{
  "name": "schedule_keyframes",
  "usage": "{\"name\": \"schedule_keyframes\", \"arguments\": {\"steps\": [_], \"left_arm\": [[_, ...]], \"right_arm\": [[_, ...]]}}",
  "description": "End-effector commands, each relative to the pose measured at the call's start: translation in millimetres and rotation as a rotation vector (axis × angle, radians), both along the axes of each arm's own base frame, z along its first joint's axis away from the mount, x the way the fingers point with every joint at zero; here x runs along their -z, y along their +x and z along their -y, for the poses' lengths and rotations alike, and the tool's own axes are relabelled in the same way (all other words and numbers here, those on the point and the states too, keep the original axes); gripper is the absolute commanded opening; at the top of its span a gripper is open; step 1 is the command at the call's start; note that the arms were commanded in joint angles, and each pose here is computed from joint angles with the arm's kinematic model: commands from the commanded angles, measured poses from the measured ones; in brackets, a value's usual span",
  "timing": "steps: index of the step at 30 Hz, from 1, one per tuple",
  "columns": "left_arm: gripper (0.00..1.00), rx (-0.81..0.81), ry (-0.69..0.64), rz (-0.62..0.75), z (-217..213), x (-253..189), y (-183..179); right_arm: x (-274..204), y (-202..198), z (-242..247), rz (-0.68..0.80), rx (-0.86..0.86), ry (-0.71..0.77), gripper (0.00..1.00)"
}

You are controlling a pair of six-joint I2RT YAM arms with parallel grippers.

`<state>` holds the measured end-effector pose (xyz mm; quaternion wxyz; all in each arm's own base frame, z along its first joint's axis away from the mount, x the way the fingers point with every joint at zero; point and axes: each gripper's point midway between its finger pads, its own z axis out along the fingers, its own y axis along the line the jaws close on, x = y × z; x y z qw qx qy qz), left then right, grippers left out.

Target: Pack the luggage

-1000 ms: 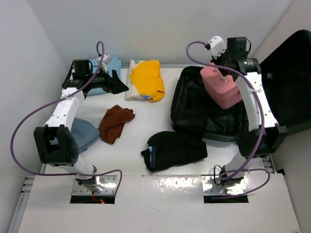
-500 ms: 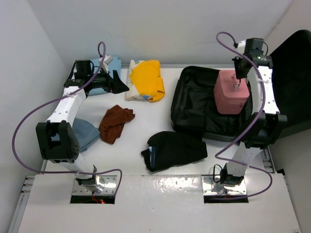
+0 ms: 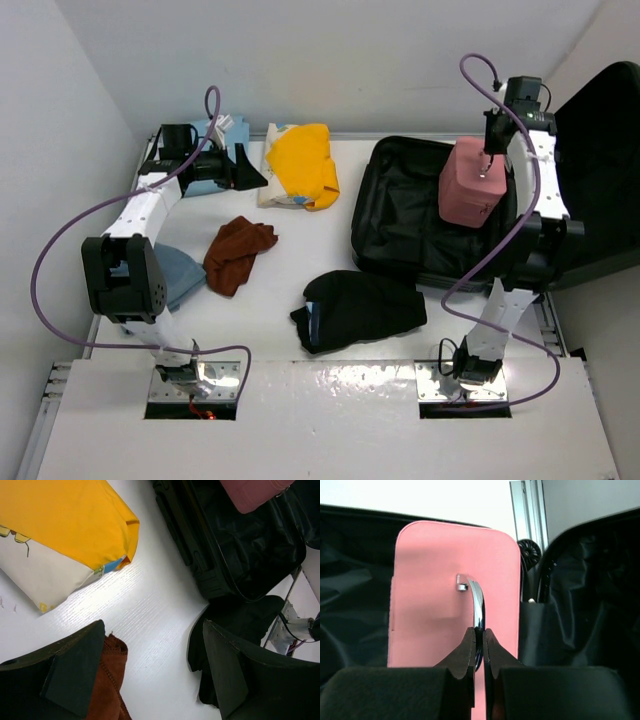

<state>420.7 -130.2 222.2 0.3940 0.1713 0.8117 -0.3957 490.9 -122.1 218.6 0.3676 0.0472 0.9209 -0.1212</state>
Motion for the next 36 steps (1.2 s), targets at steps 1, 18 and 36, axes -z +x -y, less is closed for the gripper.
{"name": "schedule_keyframes", "arguments": {"steps": [1,18,36], "left_arm": [[0.84,0.012,-0.017,0.073,1.7,-24.2,7.6],[0.84,-0.017,-0.011,0.064,-1.0,-19.3,19.2],[0.88,0.039,0.067,0.095,10.0,-2.4,4.4]], "right_arm": [[-46.5,31.6,11.1,0.190,0.040,-0.038,0.00],[-42.9,55.1,15.8,0.245,0.027,-0.059,0.00],[-66.8,6.7,-21.5,0.320,-0.106,-0.042,0.13]]}}
